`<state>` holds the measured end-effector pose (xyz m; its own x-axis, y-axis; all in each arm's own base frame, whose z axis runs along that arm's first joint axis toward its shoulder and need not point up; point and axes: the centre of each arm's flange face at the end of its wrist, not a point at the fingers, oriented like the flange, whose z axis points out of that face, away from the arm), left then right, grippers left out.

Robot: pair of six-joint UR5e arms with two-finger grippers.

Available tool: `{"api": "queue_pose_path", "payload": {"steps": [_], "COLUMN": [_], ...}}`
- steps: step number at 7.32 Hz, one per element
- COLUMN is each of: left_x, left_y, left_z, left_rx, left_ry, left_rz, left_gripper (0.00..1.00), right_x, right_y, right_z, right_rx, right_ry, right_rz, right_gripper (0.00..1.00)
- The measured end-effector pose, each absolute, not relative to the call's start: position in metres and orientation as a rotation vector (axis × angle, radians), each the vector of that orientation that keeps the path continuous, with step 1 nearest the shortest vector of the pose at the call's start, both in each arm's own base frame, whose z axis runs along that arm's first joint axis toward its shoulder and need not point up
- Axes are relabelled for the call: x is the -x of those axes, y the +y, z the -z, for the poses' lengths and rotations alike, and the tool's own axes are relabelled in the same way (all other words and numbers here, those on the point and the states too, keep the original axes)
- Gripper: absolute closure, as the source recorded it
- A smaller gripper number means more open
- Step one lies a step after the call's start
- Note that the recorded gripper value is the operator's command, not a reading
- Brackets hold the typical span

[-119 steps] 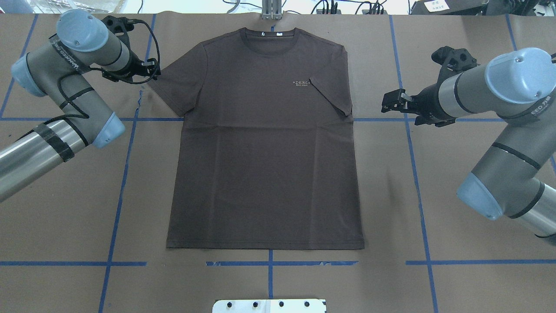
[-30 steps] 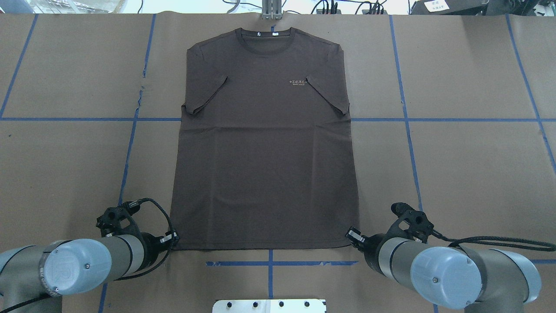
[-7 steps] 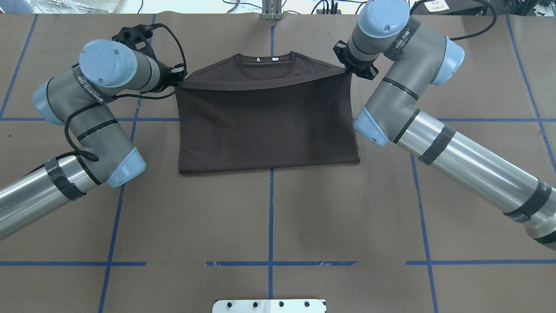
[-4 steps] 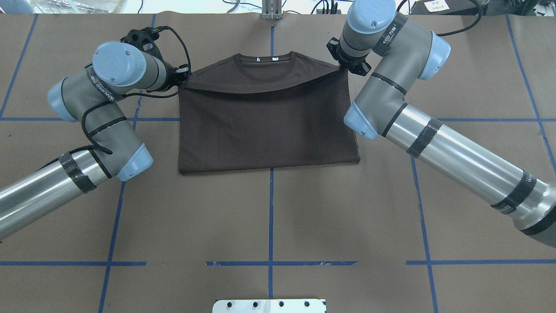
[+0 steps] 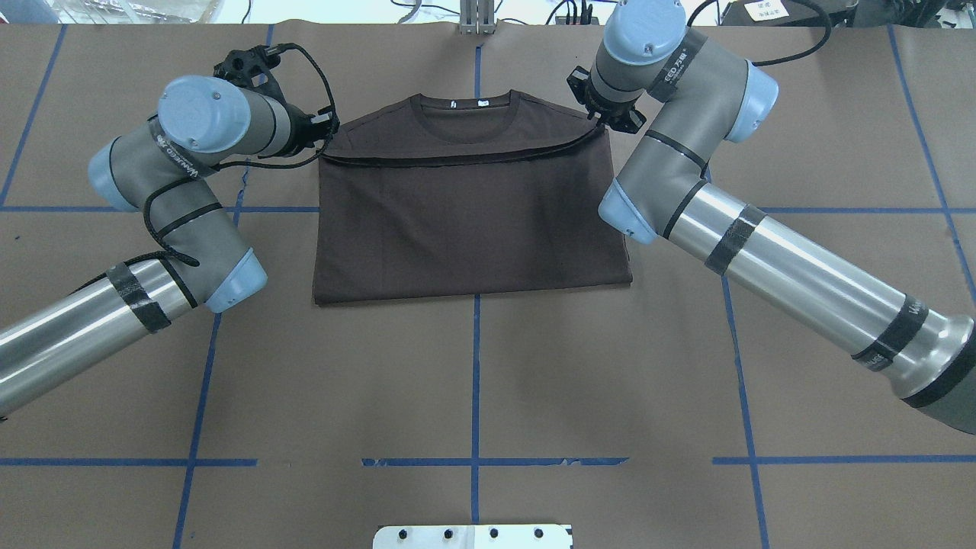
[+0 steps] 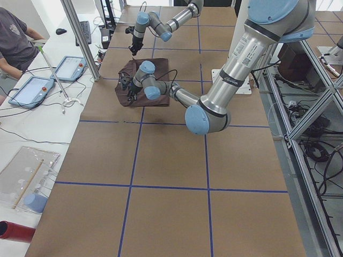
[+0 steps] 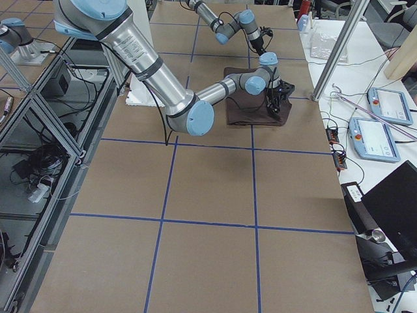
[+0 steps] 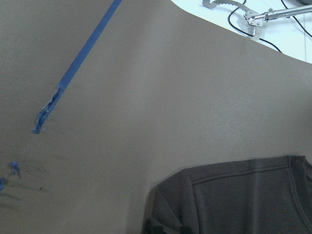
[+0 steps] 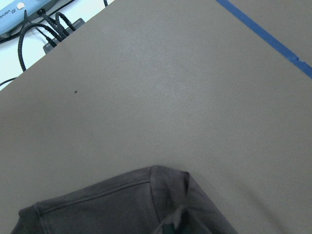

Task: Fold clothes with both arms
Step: 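Release the hem at the collar and draw the right gripper back, then move the right gripper to the folded side edge while the left gripper holds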

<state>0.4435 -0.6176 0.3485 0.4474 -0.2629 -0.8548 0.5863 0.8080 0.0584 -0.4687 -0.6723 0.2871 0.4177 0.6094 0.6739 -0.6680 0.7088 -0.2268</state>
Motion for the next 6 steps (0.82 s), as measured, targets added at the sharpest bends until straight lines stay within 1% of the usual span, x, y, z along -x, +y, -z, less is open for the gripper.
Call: {"api": "queue_pose_path", "payload": {"steps": [1, 2, 3, 4, 6], "left_x": [-0.440, -0.436, -0.433, -0.431, -0.430], "left_y": [-0.615, -0.609, -0.603, -0.599, -0.597], "left_z": [-0.353, -0.360, -0.365, -0.368, -0.369], "left_rx": [-0.381, -0.382, -0.370, -0.360, -0.355], "left_ry": [0.994, 1.023, 1.048, 1.059, 1.066], "left_rz": [0.536, 0.525, 0.511, 0.504, 0.500], "left_gripper": [0.60, 0.60, 0.60, 0.60, 0.60], "right_x": [0.463, 0.456, 0.451, 0.443, 0.438], "right_y": [-0.664, -0.637, -0.593, -0.548, -0.485], "right_z": [-0.280, -0.281, -0.292, -0.305, -0.324], "right_rx": [-0.077, -0.065, -0.044, -0.018, 0.043], "right_ry": [-0.824, -0.836, -0.847, -0.862, -0.874], "right_rz": [-0.797, -0.783, -0.759, -0.743, -0.760], "right_gripper": [0.30, 0.27, 0.22, 0.22, 0.21]}}
